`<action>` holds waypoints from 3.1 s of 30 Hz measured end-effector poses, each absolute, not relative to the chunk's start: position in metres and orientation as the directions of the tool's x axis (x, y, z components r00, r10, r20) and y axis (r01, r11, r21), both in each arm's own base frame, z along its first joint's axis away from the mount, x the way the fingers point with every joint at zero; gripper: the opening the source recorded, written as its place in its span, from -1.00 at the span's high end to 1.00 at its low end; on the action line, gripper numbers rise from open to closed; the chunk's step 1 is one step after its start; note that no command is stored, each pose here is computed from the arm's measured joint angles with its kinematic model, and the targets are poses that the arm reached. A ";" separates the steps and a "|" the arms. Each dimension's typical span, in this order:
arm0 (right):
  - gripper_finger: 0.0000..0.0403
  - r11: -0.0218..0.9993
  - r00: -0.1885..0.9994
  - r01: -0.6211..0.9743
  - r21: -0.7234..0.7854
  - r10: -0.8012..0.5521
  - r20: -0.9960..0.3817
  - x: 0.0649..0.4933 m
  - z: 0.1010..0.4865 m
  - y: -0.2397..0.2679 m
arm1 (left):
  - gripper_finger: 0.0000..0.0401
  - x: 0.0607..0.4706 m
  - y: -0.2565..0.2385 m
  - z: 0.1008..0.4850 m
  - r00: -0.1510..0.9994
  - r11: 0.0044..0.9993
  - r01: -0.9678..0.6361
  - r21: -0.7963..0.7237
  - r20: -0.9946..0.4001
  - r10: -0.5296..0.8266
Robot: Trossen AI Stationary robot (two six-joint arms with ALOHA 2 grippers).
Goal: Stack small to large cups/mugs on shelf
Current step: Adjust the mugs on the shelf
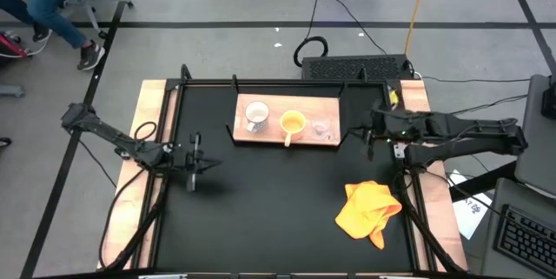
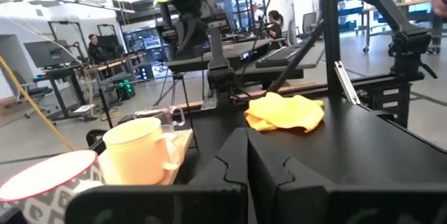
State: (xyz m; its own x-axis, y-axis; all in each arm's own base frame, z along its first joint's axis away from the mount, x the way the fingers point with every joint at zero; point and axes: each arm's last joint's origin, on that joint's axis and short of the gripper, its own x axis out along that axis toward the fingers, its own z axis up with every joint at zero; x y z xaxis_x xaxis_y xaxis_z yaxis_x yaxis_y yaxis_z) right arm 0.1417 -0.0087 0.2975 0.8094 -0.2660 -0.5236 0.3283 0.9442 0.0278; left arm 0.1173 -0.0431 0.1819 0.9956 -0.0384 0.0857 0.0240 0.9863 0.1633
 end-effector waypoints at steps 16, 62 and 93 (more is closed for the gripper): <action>1.00 0.946 0.801 0.318 -0.067 -0.305 -0.514 0.193 0.253 0.009 | 1.00 0.117 -0.045 0.180 0.996 0.992 0.049 0.120 0.063 -0.057; 1.00 0.627 0.608 0.740 -0.245 -0.779 -0.154 0.230 0.224 0.071 | 0.84 0.117 -0.047 0.175 0.995 0.994 0.093 0.060 0.022 -0.094; 1.00 0.763 0.660 0.592 -0.261 -0.644 -0.387 0.220 0.205 0.069 | 0.84 0.117 -0.047 0.172 0.995 0.992 0.098 0.074 -0.014 -0.097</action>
